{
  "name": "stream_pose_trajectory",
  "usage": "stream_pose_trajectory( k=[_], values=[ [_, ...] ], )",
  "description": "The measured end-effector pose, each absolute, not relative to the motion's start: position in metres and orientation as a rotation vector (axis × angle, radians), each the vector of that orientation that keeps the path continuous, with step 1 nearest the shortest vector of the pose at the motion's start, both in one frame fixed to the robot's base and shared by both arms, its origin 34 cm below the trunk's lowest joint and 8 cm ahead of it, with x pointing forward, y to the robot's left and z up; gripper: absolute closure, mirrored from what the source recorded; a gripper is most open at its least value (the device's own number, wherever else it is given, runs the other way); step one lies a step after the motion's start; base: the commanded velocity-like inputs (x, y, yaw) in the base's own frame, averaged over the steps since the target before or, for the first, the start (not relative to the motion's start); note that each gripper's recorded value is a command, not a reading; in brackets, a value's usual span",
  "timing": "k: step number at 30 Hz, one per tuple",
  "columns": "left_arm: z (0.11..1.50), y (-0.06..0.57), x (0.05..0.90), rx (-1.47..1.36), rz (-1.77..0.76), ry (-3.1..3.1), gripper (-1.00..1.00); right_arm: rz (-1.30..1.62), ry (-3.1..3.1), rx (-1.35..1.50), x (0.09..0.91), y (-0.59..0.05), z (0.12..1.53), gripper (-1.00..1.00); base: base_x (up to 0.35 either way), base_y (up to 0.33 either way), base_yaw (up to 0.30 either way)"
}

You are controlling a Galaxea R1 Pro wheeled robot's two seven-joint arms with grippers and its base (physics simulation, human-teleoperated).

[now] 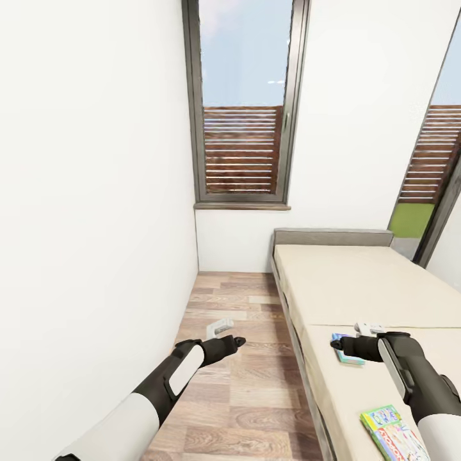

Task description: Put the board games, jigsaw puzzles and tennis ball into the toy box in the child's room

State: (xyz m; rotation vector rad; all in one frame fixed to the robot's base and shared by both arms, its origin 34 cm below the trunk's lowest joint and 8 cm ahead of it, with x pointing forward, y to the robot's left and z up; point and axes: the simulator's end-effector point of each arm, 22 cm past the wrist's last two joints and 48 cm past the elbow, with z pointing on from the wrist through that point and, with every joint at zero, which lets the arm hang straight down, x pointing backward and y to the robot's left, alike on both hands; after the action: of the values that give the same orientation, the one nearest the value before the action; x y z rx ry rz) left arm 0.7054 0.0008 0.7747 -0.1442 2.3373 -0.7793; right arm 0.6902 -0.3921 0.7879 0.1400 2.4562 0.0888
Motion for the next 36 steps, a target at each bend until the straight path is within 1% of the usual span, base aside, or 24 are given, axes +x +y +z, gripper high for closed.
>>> stream_pose_trajectory(
  k=[4, 10, 16, 20, 36],
  values=[
    [0.7748, 0.0007, 0.7054, -0.144, -0.78, 2.337, -1.0, 0.089, 2.455, 0.139, 0.6904, -0.3921, 0.7879, -1.0, 0.007, 0.072, -0.001],
    [0.7749, 0.0007, 0.7054, -0.144, -0.78, 2.337, -1.0, 0.087, 2.455, 0.139, 0.6903, -0.3929, 0.7881, -1.0, 0.053, 0.172, 0.0],
    [0.7748, 0.0001, 0.7048, -0.142, -0.781, 2.338, -1.0, 0.087, 2.455, 0.14, 0.6903, -0.3932, 0.7882, -1.0, 0.047, 0.047, 0.0],
    [0.7756, -0.0009, 0.7044, -0.139, -0.787, 2.337, -1.0, 0.088, 2.454, 0.14, 0.6901, -0.3932, 0.7886, -1.0, 0.255, 0.008, 0.0],
    [0.7763, -0.0017, 0.7042, -0.137, -0.794, 2.334, -1.0, 0.088, 2.454, 0.141, 0.6901, -0.3932, 0.7887, -1.0, 0.337, 0.0, 0.0]
  ],
)
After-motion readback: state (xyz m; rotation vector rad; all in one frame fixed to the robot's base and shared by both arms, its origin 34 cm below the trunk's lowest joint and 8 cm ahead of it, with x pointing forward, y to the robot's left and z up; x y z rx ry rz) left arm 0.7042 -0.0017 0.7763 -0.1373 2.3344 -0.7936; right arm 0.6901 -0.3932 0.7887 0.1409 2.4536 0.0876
